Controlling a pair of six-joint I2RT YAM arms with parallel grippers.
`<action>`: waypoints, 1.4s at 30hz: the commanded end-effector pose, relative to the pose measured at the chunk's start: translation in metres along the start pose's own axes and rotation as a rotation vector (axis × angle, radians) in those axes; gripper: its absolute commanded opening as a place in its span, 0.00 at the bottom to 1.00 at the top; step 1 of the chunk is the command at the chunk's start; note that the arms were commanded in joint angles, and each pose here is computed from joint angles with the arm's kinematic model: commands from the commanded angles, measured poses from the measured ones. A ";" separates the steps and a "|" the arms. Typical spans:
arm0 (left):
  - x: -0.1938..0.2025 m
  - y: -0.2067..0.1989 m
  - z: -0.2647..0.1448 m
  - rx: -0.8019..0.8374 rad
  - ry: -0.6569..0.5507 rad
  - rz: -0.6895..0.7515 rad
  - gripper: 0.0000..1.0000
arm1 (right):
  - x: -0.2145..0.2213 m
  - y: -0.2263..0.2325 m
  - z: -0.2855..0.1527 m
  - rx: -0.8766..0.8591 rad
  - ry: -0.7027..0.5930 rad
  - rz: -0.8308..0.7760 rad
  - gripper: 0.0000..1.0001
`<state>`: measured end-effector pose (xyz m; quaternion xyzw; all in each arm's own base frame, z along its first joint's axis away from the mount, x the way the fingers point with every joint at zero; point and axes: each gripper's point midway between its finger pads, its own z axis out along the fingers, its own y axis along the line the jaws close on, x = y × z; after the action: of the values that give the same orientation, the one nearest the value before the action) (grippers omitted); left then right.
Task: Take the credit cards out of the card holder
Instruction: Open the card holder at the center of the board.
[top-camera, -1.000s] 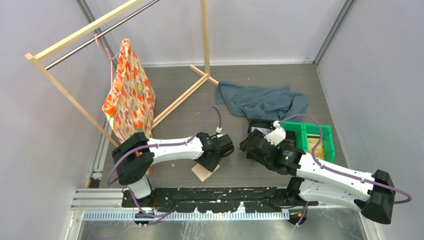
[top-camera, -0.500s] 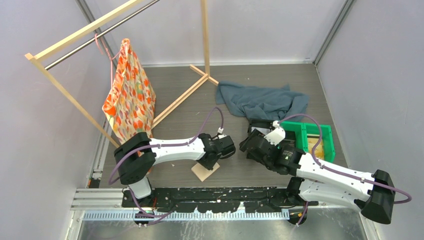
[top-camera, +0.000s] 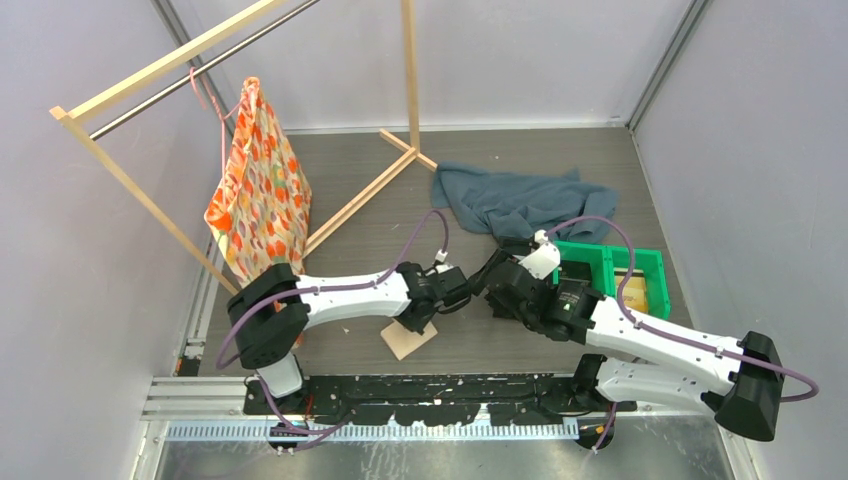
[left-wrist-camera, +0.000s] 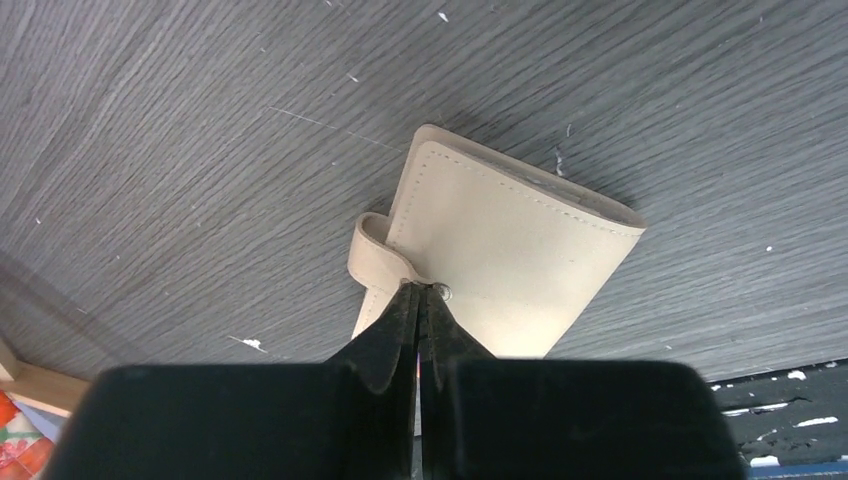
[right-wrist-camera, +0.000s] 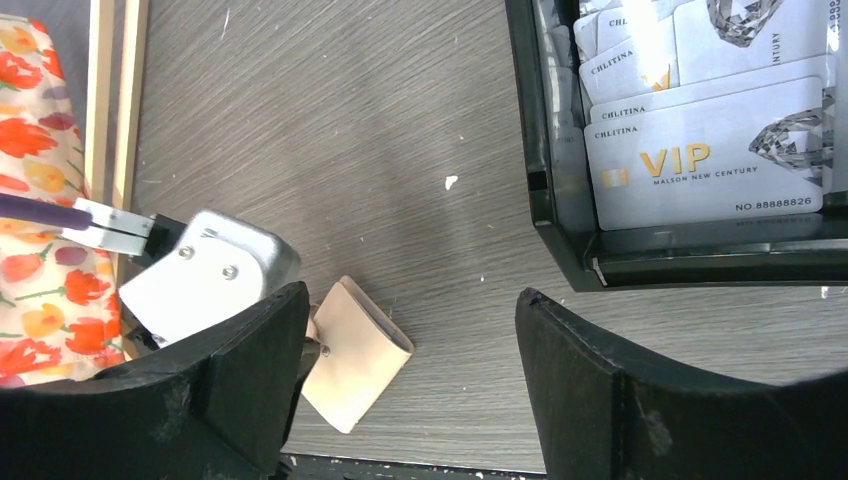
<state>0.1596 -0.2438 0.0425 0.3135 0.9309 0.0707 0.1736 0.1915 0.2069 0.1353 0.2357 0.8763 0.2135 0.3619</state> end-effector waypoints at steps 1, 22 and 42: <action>-0.027 0.011 -0.027 0.065 -0.076 -0.075 0.01 | -0.014 0.019 -0.009 -0.061 -0.033 0.022 0.80; -0.016 0.034 -0.055 0.333 -0.066 -0.303 0.54 | 0.028 0.029 0.008 -0.080 0.106 -0.062 0.82; -0.004 0.015 0.001 0.205 0.043 -0.193 0.55 | 0.009 0.010 -0.006 -0.055 0.043 -0.041 0.84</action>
<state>0.1545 -0.2294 0.0393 0.2437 0.9646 -0.0439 0.0906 0.1789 0.2186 0.1360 0.1883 0.8910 0.2324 0.3416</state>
